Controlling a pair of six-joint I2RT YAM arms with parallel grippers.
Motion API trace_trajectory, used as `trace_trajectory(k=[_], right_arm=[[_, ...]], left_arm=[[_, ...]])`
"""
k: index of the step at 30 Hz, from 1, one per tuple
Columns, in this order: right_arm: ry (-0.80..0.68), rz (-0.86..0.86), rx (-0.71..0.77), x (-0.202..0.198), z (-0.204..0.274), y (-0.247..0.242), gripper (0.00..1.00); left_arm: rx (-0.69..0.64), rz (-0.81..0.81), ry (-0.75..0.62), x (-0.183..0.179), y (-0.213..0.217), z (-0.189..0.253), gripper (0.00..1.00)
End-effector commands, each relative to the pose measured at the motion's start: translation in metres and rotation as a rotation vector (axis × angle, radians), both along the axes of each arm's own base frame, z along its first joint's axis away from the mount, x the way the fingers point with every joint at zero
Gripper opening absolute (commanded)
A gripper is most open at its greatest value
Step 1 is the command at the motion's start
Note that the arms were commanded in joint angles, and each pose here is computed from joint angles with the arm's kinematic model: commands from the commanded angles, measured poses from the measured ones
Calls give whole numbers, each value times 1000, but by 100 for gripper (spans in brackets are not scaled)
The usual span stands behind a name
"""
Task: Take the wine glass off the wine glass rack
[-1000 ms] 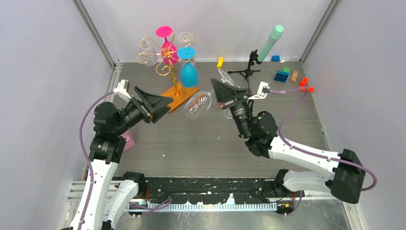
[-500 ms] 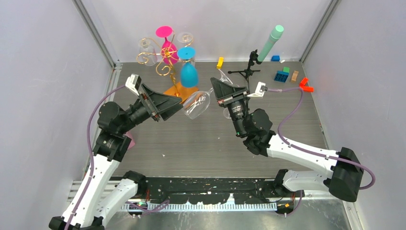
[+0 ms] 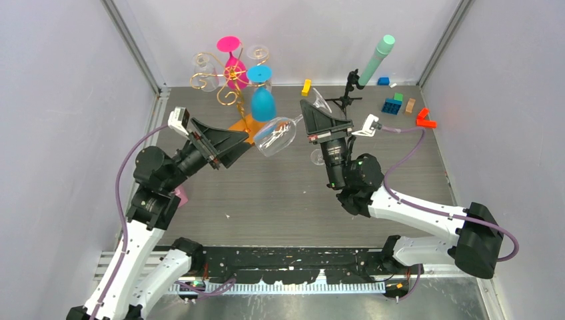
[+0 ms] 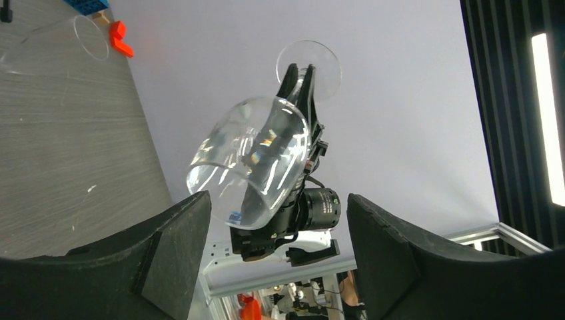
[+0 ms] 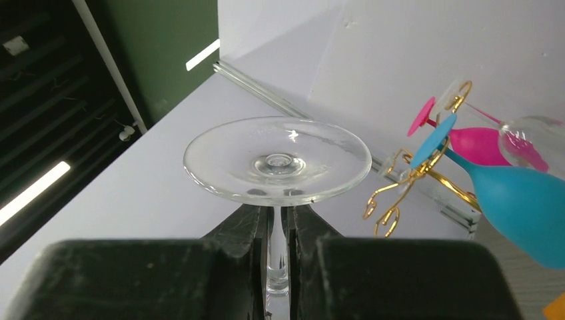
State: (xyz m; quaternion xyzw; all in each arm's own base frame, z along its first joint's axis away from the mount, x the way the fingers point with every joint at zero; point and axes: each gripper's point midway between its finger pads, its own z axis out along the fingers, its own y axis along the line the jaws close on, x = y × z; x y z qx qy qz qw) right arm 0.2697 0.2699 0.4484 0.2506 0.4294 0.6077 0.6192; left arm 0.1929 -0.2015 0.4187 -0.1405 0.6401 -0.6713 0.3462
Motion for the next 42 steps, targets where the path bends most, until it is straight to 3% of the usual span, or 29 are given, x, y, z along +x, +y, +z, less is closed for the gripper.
trace_trajectory(k=[1,4,14,25,33,42], right_arm=[[-109,-67,173,-13,39,-36,0],[-133,-63,164,-12,38,-28,0],[-145,-88,95,-10,24,-23,0],[-150,-94,73,-6,19,-16,0],[-117,-24,117,-2,0,-2,0],[-102,-13,139,-5,-6,-9,0]], left_arm=[[-70,-63,18,6,-12,3,75],[-142,-123,2,6,-23,16,69],[-161,-102,-33,4,-23,27,49],[-179,-107,19,1,-22,21,43],[-270,-159,-31,0,-27,47,35],[-253,-148,-94,-2,-26,59,0]])
